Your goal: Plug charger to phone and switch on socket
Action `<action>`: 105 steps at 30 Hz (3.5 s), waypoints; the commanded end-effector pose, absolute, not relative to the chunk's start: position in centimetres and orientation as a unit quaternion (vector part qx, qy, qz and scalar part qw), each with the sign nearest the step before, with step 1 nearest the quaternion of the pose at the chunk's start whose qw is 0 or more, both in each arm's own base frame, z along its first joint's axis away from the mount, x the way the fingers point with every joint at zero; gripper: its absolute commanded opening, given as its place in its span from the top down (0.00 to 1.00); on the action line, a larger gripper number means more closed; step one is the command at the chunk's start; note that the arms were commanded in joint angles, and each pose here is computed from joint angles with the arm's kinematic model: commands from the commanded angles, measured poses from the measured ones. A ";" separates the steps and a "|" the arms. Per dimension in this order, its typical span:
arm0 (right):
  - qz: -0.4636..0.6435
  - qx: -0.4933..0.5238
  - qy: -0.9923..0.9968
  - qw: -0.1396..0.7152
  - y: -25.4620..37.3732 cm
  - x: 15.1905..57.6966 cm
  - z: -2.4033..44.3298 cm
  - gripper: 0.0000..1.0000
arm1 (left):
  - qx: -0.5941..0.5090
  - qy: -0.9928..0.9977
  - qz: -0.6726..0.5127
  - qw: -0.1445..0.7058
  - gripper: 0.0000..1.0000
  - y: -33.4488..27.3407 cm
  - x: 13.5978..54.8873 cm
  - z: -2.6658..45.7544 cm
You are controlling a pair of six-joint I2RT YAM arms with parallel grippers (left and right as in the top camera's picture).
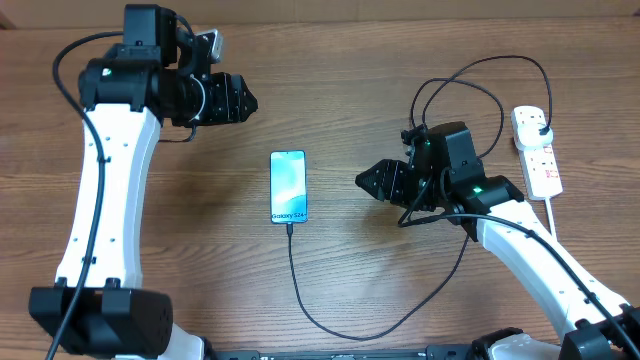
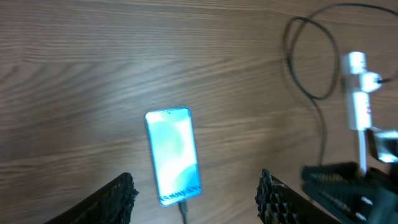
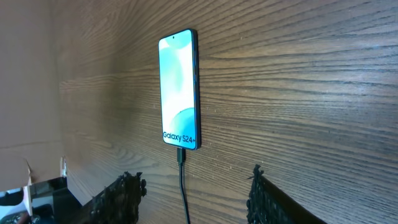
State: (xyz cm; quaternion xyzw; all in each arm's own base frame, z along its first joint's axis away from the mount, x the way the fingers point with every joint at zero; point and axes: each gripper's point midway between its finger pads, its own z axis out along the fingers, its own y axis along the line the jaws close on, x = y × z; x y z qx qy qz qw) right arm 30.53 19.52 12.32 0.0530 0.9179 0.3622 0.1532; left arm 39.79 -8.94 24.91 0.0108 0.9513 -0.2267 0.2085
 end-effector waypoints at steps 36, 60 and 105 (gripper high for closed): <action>0.296 0.275 0.873 0.275 -2.1 30.8 20.4 0.96 | -0.005 0.959 -0.191 0.208 0.00 -7.6 39.6 24.8; 0.321 0.399 0.800 0.311 -12.7 35.4 16.8 0.96 | -0.006 0.959 -0.191 0.208 0.00 -7.6 39.6 24.8; 0.295 0.507 0.764 0.269 -21.1 41.6 6.6 0.96 | -0.006 0.959 -0.191 0.208 0.00 -7.6 39.6 24.8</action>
